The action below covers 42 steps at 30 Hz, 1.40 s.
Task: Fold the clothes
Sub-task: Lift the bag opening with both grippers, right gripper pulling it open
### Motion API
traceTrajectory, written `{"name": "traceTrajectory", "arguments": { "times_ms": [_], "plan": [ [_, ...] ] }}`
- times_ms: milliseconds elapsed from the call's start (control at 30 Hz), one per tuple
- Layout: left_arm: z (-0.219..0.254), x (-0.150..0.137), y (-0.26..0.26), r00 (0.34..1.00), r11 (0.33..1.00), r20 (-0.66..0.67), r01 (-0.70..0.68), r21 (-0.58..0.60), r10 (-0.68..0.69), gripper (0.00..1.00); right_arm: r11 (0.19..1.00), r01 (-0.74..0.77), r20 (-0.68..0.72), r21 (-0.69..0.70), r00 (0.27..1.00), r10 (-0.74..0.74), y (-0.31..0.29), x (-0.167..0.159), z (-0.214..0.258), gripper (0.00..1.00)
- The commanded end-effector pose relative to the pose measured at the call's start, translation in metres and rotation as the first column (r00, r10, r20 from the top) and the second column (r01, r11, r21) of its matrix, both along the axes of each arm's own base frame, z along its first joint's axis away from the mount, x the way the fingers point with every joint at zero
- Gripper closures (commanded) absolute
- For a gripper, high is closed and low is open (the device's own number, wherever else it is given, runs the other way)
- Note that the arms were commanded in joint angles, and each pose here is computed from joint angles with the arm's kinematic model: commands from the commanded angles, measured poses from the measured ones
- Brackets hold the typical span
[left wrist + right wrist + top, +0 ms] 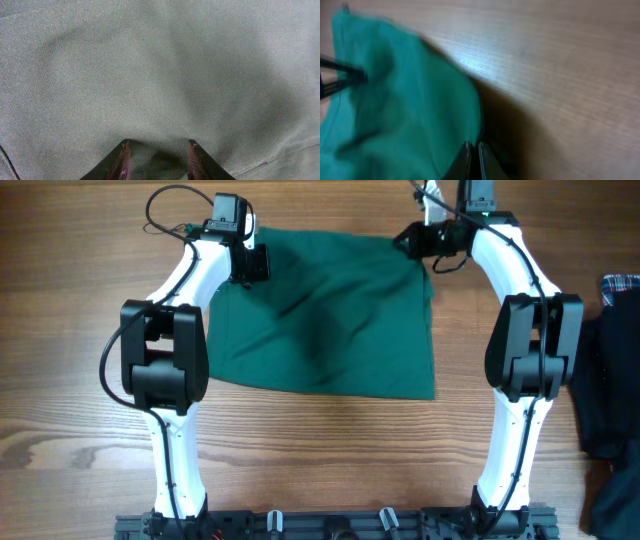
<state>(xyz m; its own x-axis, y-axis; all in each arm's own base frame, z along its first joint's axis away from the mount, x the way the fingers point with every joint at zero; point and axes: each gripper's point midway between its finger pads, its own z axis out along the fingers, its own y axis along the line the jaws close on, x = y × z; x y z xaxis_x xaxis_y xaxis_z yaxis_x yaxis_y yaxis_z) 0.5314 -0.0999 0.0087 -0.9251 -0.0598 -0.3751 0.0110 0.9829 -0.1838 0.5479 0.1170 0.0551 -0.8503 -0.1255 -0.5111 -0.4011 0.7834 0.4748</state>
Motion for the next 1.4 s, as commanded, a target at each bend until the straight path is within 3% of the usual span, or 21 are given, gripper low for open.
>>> {"name": "traceTrajectory", "arguments": {
  "times_ms": [0, 100, 200, 400, 500, 567, 700, 767, 867, 967, 1367],
  "plan": [
    [-0.014, -0.002, 0.004, 1.000, 0.999, -0.018, 0.009, 0.034, -0.008, 0.61, 0.986, -0.158, 0.016, -0.044, 0.987, 0.159, 0.013, -0.027, 0.018, 0.96],
    [-0.013, -0.002, 0.004, 1.000, 0.999, -0.018, 0.009, 0.034, -0.008, 0.59, 0.968, -0.225, -0.102, -0.109, 0.971, 0.214, 0.013, -0.060, 0.008, 0.96],
    [-0.012, 0.001, 0.004, 1.000, 0.999, -0.006, 0.009, 0.032, -0.008, 0.59, 0.917, -0.305, -0.291, -0.258, 0.929, 0.228, 0.007, -0.103, -0.013, 0.96],
    [-0.009, 0.004, 0.004, 1.000, 1.000, 0.008, 0.007, 0.030, -0.007, 0.59, 0.863, -0.398, -0.440, -0.312, 0.865, 0.240, 0.023, -0.146, -0.022, 0.96],
    [0.040, 0.008, 0.003, 0.997, 1.000, 0.081, 0.005, 0.019, -0.007, 0.63, 0.860, -0.367, -0.455, -0.355, 0.871, 0.184, 0.017, -0.145, -0.024, 0.96],
    [0.107, 0.011, 0.003, 0.980, 1.000, 0.200, 0.003, 0.002, -0.004, 0.61, 0.860, -0.367, -0.460, -0.354, 0.869, 0.182, 0.017, -0.147, -0.026, 0.96],
    [0.148, 0.026, 0.032, 0.939, 0.992, 0.329, -0.121, 0.047, 0.099, 0.54, 0.861, -0.363, -0.451, -0.355, 0.874, 0.182, 0.017, -0.147, -0.041, 0.96],
    [0.147, 0.041, 0.054, 0.909, 0.974, 0.362, -0.226, 0.003, 0.209, 0.53, 0.861, -0.362, -0.451, -0.356, 0.874, 0.181, 0.016, -0.149, -0.050, 0.96],
    [0.135, 0.064, 0.085, 0.834, 0.895, 0.331, -0.388, -0.219, 0.442, 0.57, 0.862, -0.359, -0.445, -0.357, 0.877, 0.181, 0.016, -0.151, -0.061, 0.96],
    [0.099, 0.075, 0.090, 0.853, 0.862, 0.241, -0.368, -0.349, 0.462, 0.59, 0.869, -0.338, -0.434, -0.361, 0.886, 0.164, 0.016, -0.148, -0.065, 0.96],
    [0.035, 0.061, 0.091, 0.885, 0.857, 0.095, -0.407, -0.315, 0.456, 0.49, 0.879, -0.305, -0.404, -0.366, 0.903, 0.145, 0.018, -0.138, -0.066, 0.95]
  ]
}}
